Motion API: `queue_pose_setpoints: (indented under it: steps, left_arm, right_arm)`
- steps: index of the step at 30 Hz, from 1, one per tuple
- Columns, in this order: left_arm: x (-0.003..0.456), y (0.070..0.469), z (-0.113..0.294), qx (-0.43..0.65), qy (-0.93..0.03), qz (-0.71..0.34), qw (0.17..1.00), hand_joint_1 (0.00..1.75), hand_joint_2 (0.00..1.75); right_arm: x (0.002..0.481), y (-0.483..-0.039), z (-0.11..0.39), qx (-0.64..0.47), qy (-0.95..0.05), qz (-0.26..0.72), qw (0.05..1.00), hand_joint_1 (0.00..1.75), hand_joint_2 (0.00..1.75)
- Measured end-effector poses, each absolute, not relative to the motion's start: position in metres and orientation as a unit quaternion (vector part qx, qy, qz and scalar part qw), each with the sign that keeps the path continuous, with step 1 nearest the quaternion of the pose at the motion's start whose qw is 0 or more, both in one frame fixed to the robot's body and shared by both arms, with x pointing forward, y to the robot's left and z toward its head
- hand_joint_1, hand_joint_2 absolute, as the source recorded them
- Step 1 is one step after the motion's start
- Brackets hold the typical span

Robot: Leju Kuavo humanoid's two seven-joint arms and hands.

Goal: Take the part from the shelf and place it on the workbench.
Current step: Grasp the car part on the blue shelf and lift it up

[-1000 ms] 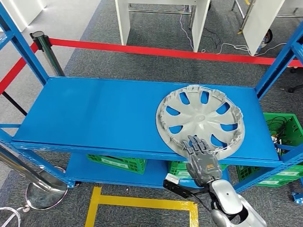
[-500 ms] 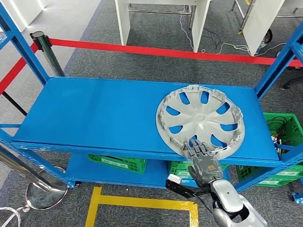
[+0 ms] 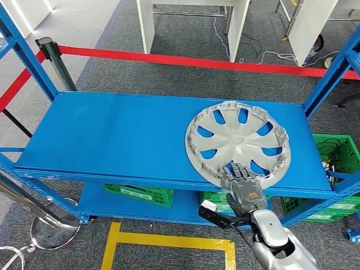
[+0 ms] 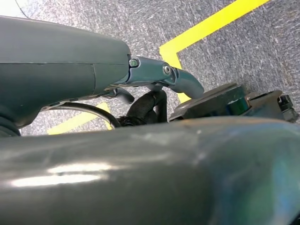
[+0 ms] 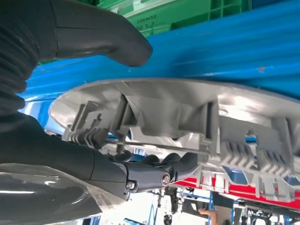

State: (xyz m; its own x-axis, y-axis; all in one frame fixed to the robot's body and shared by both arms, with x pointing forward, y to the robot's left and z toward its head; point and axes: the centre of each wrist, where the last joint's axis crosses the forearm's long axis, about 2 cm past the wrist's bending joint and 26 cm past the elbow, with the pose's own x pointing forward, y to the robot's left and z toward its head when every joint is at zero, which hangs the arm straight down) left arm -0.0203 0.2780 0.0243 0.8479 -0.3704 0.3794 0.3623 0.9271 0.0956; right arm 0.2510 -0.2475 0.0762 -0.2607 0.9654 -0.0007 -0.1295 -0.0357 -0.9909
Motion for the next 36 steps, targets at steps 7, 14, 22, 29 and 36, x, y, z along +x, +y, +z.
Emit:
queue_pose_setpoints:
  steps: [7,14,22,29,36]
  left_arm:
    - [-0.019,0.278,0.024,0.009,-0.200,-0.188,0.961,0.00,0.00]
    - [-0.019,0.278,0.024,0.008,-0.198,-0.186,0.962,0.00,0.00]
    - [-0.019,0.278,0.024,0.006,-0.201,-0.184,0.962,0.00,0.00]
    - [-0.020,0.279,0.024,-0.006,-0.206,-0.159,0.965,0.00,0.00]
    - [-0.022,0.279,0.023,-0.015,-0.230,-0.136,0.963,0.00,0.87]
  right_arm:
    - [0.256,-0.243,0.076,-0.424,-0.512,0.607,0.437,0.80,1.75]
    - [0.256,-0.241,0.072,-0.438,-0.498,0.623,0.415,1.75,1.75]
    - [0.259,-0.239,0.073,-0.445,-0.495,0.632,0.396,1.75,1.75]
    - [0.255,-0.236,0.074,-0.459,-0.523,0.613,0.374,1.75,1.75]
    - [0.238,-0.225,0.091,-0.473,-0.622,0.544,0.304,1.75,1.75]
